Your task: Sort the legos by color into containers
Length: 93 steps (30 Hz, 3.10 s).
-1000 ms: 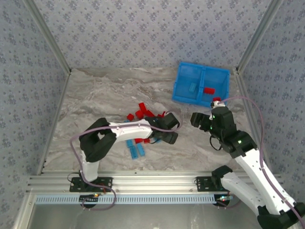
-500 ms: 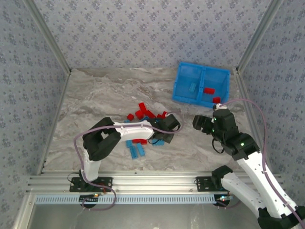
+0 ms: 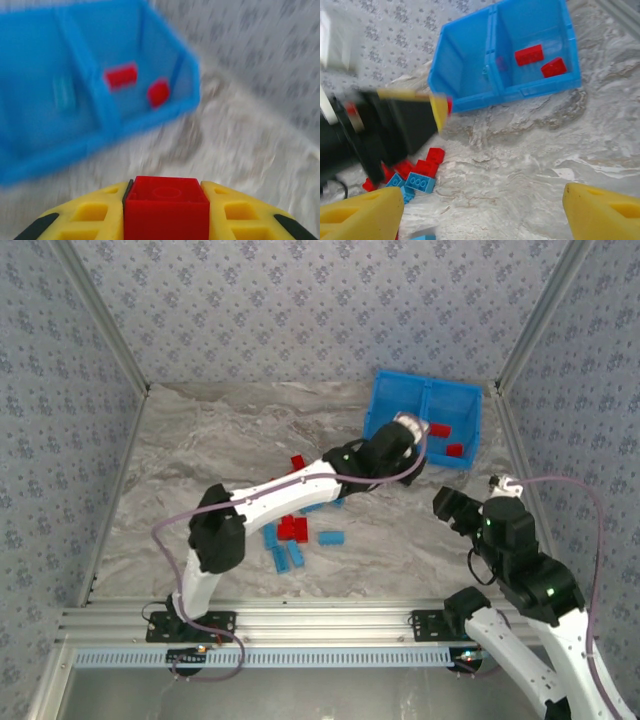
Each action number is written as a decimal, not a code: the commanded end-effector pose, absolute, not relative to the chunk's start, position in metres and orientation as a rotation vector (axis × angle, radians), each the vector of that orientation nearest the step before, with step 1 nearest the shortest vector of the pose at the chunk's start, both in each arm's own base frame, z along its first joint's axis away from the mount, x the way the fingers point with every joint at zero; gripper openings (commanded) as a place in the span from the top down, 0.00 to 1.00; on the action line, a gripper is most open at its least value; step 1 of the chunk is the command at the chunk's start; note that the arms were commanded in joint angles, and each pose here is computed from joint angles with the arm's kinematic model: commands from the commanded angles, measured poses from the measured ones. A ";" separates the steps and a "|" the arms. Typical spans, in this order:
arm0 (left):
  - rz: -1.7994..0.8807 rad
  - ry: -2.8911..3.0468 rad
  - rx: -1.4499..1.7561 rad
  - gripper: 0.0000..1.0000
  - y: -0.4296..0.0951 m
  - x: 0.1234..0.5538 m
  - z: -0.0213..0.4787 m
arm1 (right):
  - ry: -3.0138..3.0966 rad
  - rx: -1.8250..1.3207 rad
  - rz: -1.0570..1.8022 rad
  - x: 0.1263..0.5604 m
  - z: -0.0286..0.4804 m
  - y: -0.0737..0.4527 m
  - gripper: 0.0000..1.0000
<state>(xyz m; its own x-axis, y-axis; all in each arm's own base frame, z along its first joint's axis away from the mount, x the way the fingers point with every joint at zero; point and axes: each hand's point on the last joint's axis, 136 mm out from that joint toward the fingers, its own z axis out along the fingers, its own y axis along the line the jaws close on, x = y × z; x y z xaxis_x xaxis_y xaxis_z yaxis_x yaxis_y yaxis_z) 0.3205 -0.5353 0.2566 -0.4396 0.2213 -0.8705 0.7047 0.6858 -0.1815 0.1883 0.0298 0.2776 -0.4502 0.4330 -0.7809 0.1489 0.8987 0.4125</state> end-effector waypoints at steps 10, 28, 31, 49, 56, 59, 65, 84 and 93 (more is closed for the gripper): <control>-0.558 1.696 0.753 0.69 -0.619 0.401 0.233 | 2.015 0.489 0.313 0.158 0.283 0.006 0.14; -0.597 1.438 0.579 0.19 -0.603 0.435 0.310 | 2.034 0.486 0.392 0.156 0.274 0.016 0.14; -0.594 1.464 0.574 0.08 -0.591 0.429 0.336 | 2.034 0.492 0.386 0.156 0.273 0.014 0.13; -0.499 1.962 0.774 0.01 -0.385 0.302 0.333 | 2.301 -0.201 0.688 0.176 0.225 0.129 0.10; -0.315 2.199 0.775 0.01 -0.272 0.240 0.282 | 2.319 -0.627 0.607 0.192 0.196 0.185 0.09; -0.294 2.280 0.743 0.01 -0.236 0.215 0.265 | 2.335 -0.887 0.502 0.193 0.173 0.213 0.08; -0.319 2.332 0.579 0.01 -0.184 0.184 0.248 | 2.291 -1.308 0.283 0.208 0.119 0.251 0.04; -0.352 2.399 0.482 0.01 -0.163 0.167 0.226 | 2.273 -1.649 0.361 0.213 0.025 0.295 0.58; -0.377 2.401 0.493 0.01 -0.177 0.172 0.227 | 2.213 -1.382 0.398 0.219 0.091 0.288 0.79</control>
<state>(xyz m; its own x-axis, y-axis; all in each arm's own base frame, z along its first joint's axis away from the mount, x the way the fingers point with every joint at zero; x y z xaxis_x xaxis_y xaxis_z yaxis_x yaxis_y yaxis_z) 0.1688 -0.1698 0.2190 -0.7225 0.2762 -0.6338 0.4404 0.8906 -0.1139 0.2149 0.2872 0.0516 -0.3347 -0.8284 -0.4492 -0.9268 0.3754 -0.0017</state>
